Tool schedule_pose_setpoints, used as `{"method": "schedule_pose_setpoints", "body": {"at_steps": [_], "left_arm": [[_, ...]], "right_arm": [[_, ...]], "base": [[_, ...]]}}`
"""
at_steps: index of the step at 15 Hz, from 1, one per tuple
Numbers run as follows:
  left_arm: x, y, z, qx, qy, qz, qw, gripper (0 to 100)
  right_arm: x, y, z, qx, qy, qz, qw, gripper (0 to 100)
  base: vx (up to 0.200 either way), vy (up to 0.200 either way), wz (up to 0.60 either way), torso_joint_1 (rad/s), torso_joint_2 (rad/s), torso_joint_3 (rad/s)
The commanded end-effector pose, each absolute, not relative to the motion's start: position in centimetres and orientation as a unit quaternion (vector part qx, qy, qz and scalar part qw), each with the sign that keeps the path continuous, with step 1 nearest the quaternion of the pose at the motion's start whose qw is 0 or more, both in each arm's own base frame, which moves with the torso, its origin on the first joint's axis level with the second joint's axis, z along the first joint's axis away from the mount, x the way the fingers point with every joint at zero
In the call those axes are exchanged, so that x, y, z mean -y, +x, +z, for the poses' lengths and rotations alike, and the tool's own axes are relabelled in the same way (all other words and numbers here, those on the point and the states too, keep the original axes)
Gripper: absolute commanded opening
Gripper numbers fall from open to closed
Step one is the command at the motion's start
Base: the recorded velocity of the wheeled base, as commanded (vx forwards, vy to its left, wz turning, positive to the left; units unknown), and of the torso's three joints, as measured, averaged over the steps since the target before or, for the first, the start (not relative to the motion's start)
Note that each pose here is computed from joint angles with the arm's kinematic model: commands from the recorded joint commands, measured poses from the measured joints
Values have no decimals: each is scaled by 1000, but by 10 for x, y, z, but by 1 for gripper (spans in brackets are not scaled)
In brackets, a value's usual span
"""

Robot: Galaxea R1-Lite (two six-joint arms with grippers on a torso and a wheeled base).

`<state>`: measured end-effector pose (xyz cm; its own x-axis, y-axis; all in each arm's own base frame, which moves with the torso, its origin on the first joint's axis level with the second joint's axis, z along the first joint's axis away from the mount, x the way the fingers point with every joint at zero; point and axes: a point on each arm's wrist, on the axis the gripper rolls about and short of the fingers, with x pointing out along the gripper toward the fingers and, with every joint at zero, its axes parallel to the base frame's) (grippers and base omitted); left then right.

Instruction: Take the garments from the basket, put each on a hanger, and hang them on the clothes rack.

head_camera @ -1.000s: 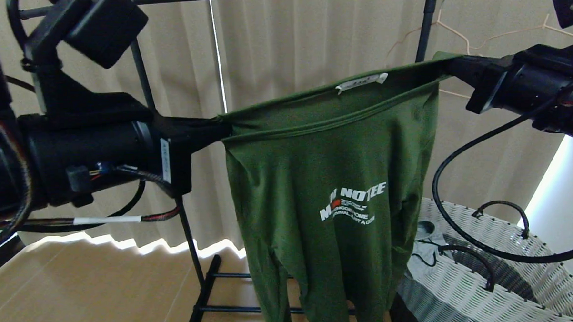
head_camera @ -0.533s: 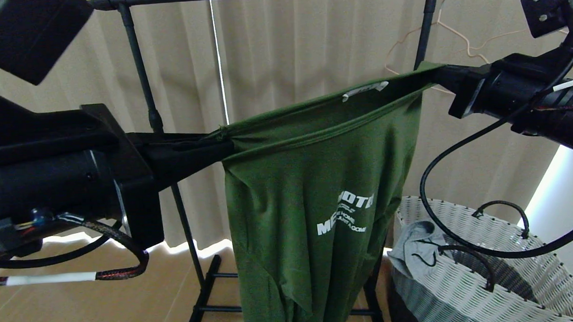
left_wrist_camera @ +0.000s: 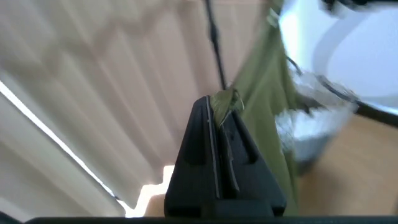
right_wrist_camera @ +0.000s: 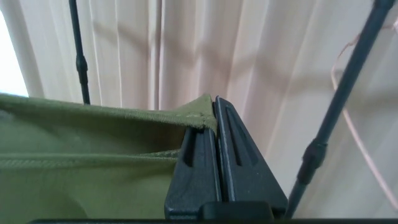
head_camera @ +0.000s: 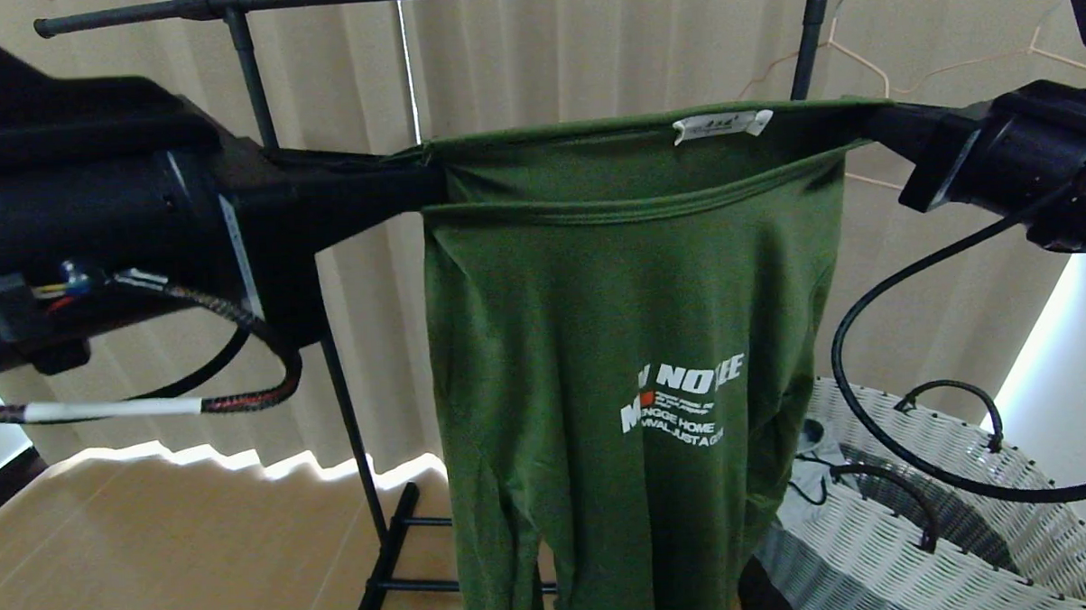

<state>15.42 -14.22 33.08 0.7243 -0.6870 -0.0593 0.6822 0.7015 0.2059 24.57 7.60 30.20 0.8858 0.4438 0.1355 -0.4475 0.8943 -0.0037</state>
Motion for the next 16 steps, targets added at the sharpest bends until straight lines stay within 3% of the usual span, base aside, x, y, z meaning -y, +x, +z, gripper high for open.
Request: {"method": "schedule_pose_setpoints", "body": {"at_steps": [1, 4, 16], "left_arm": [[158, 196, 324, -4, 112, -336, 935, 0], [168, 218, 313, -6, 104, -313, 944, 0], [171, 200, 312, -5, 106, -336, 936, 0]], "right_arm": [[-62, 196, 314, 69, 14, 234, 970, 0], [-56, 168, 296, 40, 13, 242, 969, 0], [-80, 174, 284, 16, 12, 294, 956, 0]], "base": [[0, 0, 0, 0, 0, 0], [0, 0, 0, 0, 0, 0], [0, 0, 0, 0, 0, 0]]}}
